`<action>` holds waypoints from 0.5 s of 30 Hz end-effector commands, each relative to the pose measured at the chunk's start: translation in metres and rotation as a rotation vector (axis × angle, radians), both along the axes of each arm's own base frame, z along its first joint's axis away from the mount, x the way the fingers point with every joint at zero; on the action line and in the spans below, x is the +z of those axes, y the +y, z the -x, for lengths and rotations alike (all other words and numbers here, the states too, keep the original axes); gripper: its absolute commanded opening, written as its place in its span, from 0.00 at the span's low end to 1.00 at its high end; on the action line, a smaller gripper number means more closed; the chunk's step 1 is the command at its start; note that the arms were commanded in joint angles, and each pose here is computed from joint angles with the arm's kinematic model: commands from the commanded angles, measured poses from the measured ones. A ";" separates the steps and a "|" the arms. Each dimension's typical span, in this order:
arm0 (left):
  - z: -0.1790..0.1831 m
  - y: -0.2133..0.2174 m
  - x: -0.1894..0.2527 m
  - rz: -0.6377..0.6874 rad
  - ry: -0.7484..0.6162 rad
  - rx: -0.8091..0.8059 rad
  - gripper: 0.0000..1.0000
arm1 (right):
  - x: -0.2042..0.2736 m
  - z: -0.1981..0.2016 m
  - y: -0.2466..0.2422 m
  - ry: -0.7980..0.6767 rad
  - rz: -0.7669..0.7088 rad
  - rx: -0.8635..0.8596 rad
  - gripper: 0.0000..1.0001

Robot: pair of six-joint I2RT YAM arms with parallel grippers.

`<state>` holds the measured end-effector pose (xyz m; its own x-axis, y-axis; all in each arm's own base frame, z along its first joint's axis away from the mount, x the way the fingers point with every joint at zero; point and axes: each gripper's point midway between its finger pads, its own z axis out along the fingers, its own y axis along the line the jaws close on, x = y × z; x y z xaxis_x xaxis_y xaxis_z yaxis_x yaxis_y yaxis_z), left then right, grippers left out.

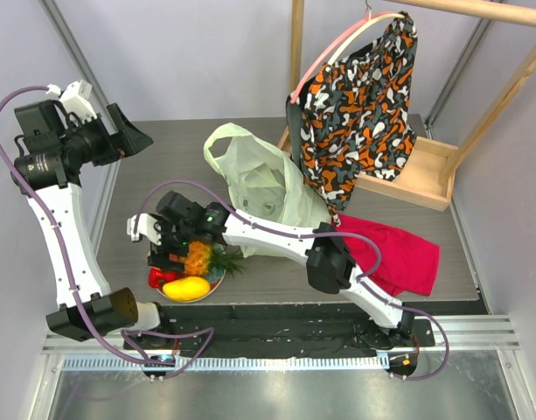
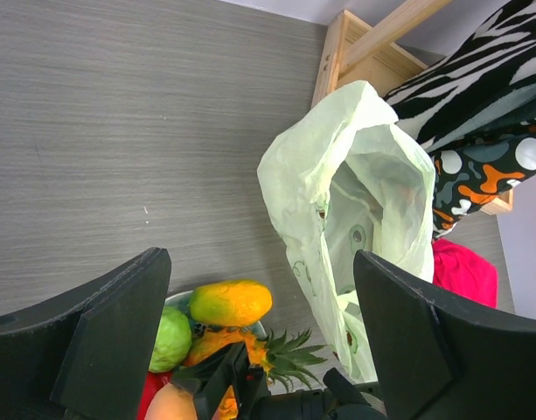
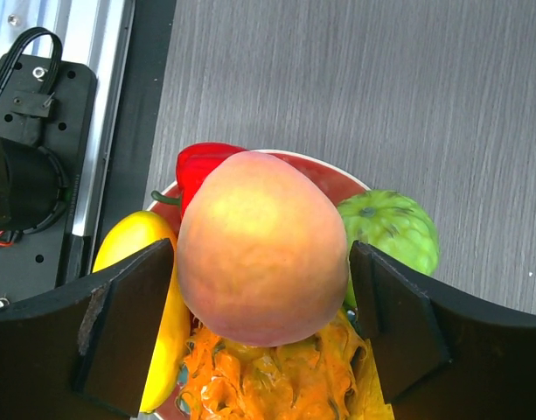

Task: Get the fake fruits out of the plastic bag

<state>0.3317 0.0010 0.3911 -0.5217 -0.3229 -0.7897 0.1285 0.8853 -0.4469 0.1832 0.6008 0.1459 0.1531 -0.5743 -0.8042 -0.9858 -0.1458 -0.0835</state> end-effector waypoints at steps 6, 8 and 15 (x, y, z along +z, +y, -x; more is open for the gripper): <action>-0.002 -0.002 0.011 0.010 -0.050 -0.014 0.90 | 0.021 -0.004 0.007 -0.033 -0.053 -0.021 0.91; -0.002 -0.002 0.011 0.012 -0.049 -0.015 0.91 | 0.023 -0.004 0.006 -0.036 -0.057 -0.021 0.92; -0.003 -0.002 0.006 0.015 -0.039 -0.015 0.91 | 0.018 -0.005 0.006 -0.039 -0.046 -0.024 0.91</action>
